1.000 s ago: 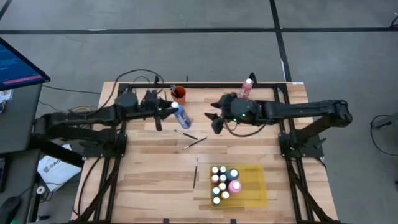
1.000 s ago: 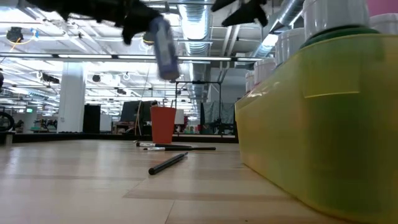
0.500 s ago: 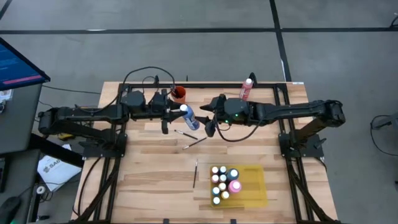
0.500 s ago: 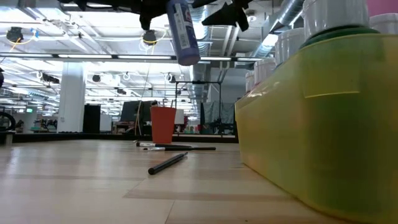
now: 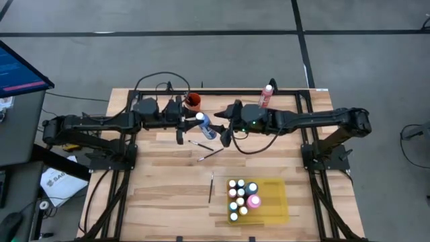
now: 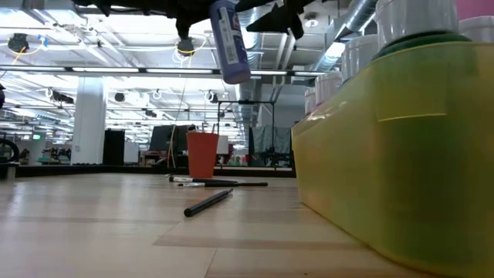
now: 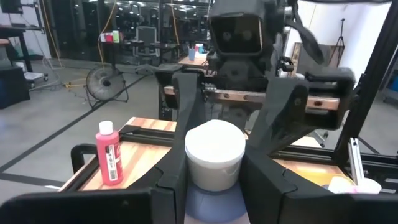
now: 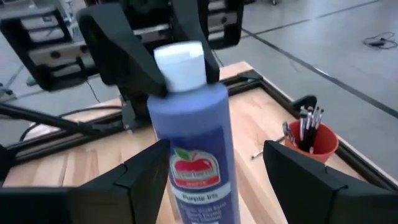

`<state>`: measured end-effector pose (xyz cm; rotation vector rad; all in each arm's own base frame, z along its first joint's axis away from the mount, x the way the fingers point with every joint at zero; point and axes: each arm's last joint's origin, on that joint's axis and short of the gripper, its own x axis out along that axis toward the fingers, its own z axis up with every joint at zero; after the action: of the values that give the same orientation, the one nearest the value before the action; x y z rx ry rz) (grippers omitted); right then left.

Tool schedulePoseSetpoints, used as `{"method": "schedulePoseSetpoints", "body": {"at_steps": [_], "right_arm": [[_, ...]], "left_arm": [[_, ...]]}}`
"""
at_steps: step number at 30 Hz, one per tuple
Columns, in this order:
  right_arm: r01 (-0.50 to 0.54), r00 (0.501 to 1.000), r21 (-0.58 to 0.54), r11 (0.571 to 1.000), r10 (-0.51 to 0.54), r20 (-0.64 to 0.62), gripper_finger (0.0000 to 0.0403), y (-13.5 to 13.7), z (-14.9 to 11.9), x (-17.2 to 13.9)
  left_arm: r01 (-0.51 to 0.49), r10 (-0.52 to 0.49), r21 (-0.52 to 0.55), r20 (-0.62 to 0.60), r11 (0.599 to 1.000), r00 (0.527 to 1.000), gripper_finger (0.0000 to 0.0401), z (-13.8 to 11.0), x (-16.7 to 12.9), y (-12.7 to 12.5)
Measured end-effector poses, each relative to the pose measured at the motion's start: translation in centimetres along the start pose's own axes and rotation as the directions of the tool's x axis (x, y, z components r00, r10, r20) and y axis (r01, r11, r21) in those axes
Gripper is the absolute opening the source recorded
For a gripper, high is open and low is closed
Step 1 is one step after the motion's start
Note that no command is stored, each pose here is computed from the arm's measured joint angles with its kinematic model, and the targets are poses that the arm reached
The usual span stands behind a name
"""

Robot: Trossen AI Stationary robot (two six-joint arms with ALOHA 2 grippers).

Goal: Pick & Place Paint Supplies
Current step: Put the purple paint bottle into the yellow bin

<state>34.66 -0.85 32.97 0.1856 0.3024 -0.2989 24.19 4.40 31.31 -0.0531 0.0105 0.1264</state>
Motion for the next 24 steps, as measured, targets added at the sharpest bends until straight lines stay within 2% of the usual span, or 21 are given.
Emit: {"method": "schedulePoseSetpoints", "body": {"at_steps": [3,11,16,24], "right_arm": [[0.009,1.0,0.001,1.0,-0.009,-0.008,0.0266,-0.2,-0.1,0.3],[0.013,1.0,0.004,1.0,-0.013,-0.01,0.0335,-1.1,0.0,0.5],[-0.001,1.0,-0.045,0.999,0.0,-0.009,0.0341,-0.9,0.1,0.5],[0.02,0.999,-0.049,0.999,-0.021,-0.026,0.0334,-1.4,-0.2,0.9]], "left_arm": [[-0.022,0.022,-0.003,0.005,1.0,1.0,0.0099,0.1,0.0,0.6],[-0.038,0.038,-0.004,0.016,0.999,0.999,0.0099,0.2,-0.1,0.9],[-0.039,0.039,-0.006,-0.001,0.999,0.999,0.0099,-0.3,0.5,1.0],[-0.023,0.024,-0.016,0.023,1.0,0.999,0.0099,-0.5,1.2,1.1]]}}
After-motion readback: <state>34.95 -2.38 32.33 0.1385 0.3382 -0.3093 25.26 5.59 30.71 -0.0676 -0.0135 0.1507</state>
